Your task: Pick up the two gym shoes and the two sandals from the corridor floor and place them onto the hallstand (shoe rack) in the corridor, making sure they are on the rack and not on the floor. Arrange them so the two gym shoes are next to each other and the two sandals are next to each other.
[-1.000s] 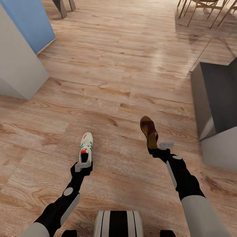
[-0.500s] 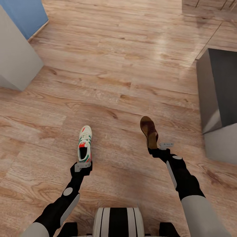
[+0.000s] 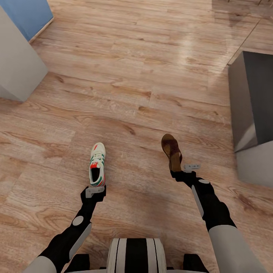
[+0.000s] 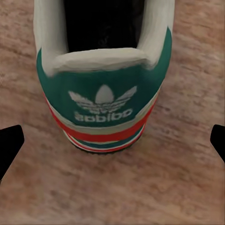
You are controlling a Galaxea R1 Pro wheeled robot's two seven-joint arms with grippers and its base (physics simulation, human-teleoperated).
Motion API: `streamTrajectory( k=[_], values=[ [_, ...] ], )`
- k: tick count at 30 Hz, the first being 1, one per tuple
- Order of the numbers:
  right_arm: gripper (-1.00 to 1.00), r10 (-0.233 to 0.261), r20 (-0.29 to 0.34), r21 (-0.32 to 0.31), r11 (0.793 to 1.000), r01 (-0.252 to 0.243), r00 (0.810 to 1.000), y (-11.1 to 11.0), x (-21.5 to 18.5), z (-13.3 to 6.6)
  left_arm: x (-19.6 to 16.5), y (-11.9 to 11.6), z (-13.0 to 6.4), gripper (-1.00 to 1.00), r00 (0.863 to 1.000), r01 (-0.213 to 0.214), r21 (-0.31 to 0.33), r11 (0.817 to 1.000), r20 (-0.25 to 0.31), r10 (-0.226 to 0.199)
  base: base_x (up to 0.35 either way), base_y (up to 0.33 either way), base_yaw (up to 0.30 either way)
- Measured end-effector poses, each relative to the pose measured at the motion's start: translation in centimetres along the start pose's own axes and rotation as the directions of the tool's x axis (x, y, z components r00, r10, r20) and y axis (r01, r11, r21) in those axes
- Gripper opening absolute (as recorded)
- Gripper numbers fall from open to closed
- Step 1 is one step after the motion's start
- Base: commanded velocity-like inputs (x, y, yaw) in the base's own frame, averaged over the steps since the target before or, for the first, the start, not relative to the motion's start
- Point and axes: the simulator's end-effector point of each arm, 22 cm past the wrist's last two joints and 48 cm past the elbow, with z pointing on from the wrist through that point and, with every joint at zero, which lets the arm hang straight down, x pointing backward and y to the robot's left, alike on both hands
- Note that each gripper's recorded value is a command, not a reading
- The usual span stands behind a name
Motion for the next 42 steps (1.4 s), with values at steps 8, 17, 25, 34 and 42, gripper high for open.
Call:
streamTrajectory(
  k=[8,17,25,34,42],
  values=[
    [-1.00,0.000,0.000,0.000,1.000,0.000,1.000,0.0,0.0,0.0,-0.3,0.1,0.0,1.00,1.000,0.004,-0.003,1.000,0.018,-0.004,0.126,0.000,0.000],
    [-1.00,0.000,0.000,0.000,1.000,0.000,1.000,0.0,0.0,0.0,-0.4,0.2,0.0,1.00,1.000,0.003,-0.003,1.000,0.019,-0.003,0.011,0.000,0.000],
    [-1.00,0.000,-0.008,0.000,1.000,0.000,1.000,0.0,0.5,0.3,0.1,0.3,0.1,1.00,1.000,0.003,-0.004,1.000,0.011,-0.002,0.000,0.000,0.000],
    [-1.00,0.001,-0.013,-0.001,1.000,-0.001,1.000,0.0,0.8,0.4,0.4,0.8,0.2,1.00,1.000,-0.005,-0.010,1.000,0.007,0.005,0.000,0.000,0.000],
    [-1.00,0.001,-0.014,0.000,1.000,-0.001,1.000,0.0,0.8,0.5,0.4,1.1,0.2,1.00,1.000,-0.006,-0.015,1.000,0.006,0.006,0.079,0.035,0.000]
  ],
)
